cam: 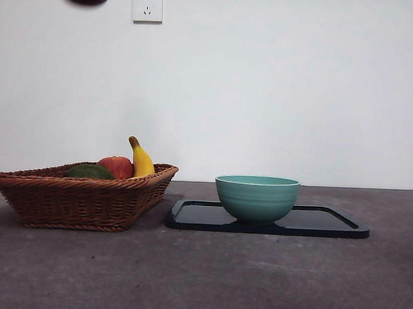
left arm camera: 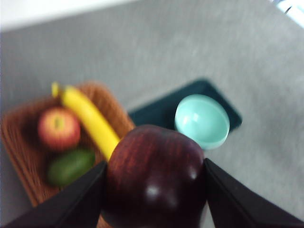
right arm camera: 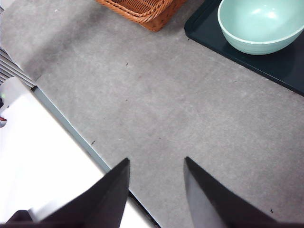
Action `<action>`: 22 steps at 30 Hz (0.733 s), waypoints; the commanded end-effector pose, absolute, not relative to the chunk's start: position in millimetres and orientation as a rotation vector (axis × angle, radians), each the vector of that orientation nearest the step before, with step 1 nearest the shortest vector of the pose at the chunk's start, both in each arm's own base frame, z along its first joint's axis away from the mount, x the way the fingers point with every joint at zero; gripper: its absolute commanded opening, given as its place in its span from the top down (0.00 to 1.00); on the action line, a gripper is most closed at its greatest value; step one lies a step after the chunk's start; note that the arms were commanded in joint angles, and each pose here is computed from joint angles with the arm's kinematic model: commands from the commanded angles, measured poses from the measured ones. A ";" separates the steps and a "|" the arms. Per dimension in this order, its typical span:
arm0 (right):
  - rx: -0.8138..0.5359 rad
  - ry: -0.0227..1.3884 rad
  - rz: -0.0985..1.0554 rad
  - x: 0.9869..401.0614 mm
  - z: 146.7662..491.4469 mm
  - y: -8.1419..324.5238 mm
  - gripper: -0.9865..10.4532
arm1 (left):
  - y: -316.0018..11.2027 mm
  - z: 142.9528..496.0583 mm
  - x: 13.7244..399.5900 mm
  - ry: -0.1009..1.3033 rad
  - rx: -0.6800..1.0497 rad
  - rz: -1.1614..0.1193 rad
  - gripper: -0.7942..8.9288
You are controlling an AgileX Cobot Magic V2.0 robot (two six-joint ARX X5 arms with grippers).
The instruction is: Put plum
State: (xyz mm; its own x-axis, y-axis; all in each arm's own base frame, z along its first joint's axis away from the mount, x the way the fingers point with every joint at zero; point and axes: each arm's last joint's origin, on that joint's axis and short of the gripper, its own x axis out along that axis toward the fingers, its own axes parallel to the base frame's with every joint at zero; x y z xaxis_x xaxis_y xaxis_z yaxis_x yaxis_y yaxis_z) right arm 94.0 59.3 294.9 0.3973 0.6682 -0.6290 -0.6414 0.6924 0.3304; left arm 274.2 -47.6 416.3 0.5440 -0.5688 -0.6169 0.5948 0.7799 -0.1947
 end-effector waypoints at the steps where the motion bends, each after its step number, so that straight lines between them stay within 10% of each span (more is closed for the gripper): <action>1: 0.011 0.793 0.849 95.1 296.5 60.6 0.75 | -46.7 388.8 280.1 0.750 0.035 -0.694 0.66; 22: 0.013 0.765 0.853 97.0 298.4 61.5 0.75 | -46.1 239.6 295.0 0.763 0.077 -0.521 0.66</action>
State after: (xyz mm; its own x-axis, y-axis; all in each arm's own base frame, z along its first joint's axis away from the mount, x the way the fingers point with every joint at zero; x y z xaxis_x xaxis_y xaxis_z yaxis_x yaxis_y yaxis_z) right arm 95.8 60.1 297.0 0.4147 0.6766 -0.6084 -0.6605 0.6838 0.3102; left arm 290.7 -44.3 241.3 0.5892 -0.4247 -0.6874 0.4819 0.8675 -0.1229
